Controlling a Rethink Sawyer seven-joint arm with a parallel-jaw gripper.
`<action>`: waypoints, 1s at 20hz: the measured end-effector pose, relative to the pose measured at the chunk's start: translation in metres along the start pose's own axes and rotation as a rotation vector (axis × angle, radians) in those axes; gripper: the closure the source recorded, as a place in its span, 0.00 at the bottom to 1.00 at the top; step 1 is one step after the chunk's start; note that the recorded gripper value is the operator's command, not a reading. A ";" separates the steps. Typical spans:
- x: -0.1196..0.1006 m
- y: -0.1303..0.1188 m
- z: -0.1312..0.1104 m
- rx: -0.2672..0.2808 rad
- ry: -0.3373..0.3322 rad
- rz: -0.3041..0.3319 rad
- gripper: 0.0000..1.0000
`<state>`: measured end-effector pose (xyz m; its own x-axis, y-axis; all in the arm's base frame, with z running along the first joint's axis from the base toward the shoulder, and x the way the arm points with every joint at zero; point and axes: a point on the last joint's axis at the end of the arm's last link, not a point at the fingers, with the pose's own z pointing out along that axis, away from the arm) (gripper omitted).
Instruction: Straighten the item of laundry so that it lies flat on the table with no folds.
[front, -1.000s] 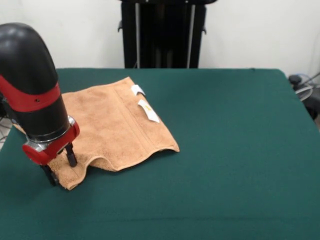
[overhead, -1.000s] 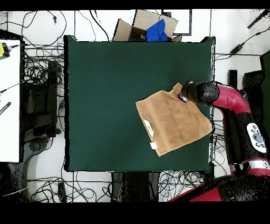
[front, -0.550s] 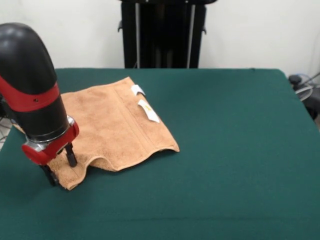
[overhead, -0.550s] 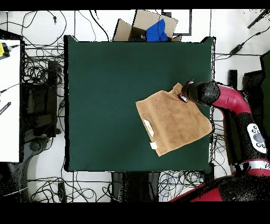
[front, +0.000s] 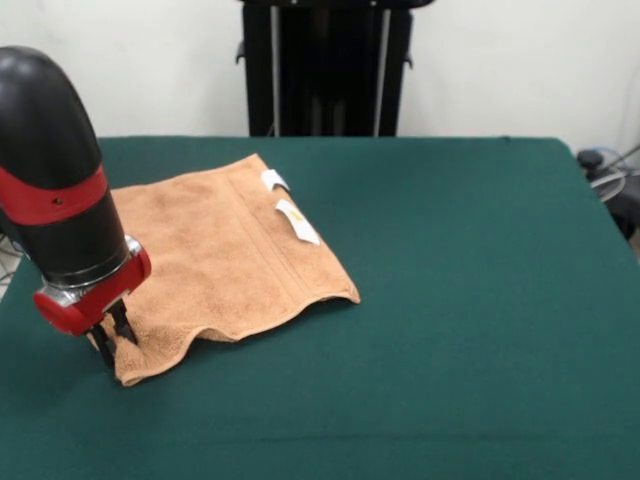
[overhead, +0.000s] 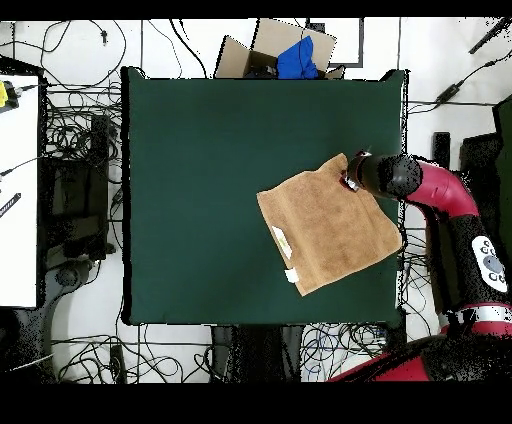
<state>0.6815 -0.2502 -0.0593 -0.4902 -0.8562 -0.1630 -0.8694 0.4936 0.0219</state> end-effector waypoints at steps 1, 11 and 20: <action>0.000 0.000 0.000 0.000 0.000 0.000 1.00; 0.000 0.001 0.000 0.007 0.001 -0.006 1.00; -0.003 0.007 0.000 0.058 0.017 -0.055 1.00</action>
<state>0.6767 -0.2445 -0.0587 -0.4427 -0.8847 -0.1460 -0.8905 0.4529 -0.0436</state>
